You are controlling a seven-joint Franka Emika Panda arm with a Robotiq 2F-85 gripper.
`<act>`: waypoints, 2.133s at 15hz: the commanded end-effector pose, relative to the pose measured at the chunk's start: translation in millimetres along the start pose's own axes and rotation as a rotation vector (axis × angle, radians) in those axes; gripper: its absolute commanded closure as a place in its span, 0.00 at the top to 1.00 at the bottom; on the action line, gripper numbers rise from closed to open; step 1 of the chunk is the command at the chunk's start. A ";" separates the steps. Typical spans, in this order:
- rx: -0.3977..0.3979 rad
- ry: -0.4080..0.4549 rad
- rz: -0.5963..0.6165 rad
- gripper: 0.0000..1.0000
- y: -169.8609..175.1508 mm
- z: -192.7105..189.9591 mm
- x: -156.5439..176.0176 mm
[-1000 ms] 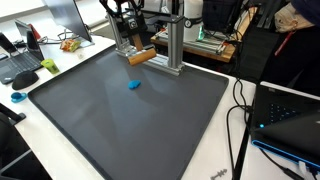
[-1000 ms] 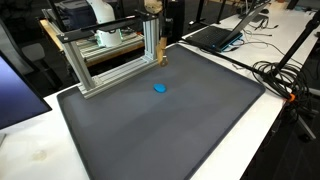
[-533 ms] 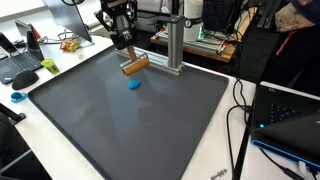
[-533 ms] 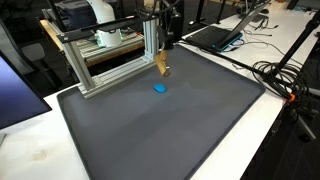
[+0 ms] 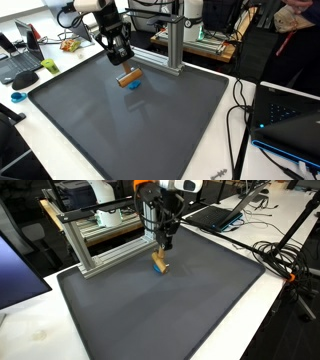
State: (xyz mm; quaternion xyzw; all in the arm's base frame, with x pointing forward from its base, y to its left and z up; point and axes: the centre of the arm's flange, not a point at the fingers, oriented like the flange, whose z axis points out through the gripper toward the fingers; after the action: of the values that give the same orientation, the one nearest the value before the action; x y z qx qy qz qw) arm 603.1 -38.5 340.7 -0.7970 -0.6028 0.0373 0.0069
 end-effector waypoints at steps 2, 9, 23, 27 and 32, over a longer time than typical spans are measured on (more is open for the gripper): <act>-0.022 -0.003 -0.048 0.22 1.9 22.9 -6.5; 0.034 0.031 -0.057 0.22 -10.6 40.0 -3.1; 0.064 0.047 -0.100 0.22 -21.0 56.5 19.1; 0.068 0.047 -0.110 0.22 -23.6 58.3 24.4; 0.074 0.045 -0.118 0.22 -26.8 58.2 30.2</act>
State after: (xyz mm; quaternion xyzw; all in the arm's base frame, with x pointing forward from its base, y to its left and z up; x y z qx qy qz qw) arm 601.3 -21.0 317.2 -0.7680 -0.6394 0.0320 0.0147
